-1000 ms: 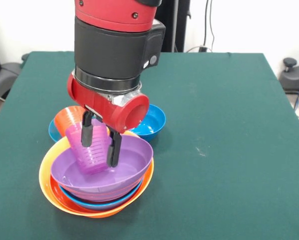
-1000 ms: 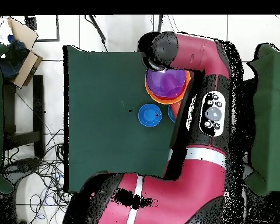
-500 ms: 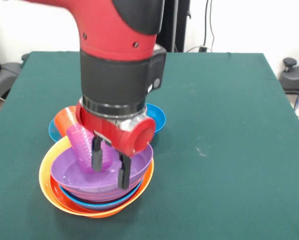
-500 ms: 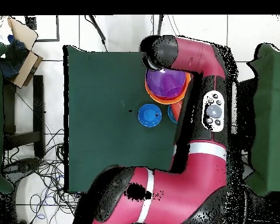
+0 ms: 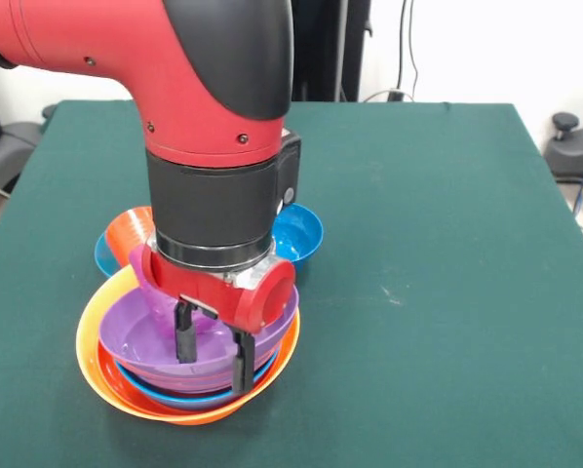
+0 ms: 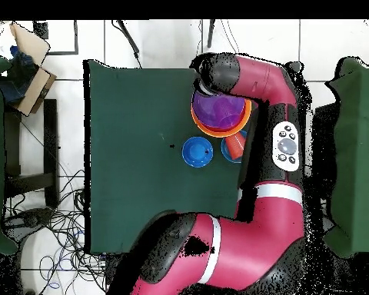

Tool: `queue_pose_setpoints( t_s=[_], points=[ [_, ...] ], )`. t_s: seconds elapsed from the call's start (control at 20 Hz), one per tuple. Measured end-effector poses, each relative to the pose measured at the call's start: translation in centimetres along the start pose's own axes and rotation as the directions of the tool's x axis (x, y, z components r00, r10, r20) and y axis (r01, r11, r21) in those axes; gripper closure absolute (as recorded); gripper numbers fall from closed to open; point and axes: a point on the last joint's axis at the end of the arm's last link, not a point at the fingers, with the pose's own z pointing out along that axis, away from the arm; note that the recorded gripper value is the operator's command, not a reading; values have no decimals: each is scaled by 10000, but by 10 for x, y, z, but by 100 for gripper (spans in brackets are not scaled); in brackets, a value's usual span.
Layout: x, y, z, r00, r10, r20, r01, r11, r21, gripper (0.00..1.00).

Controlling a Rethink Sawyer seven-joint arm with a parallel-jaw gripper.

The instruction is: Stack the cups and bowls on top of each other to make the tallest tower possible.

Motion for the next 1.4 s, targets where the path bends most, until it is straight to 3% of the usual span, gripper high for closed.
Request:
queue_pose_setpoints(
  t_s=[0.45,0.8,0.95,1.4],
  points=[
    [8,3,-1,9989,-137,-448,141,9999,100,0],
    [13,20,1,9982,-134,-583,116,9994,-324,0],
    [16,29,6,9980,-54,-623,9,9975,-712,0],
    [20,29,33,9984,194,-537,-259,9920,-1238,0]
  ],
)
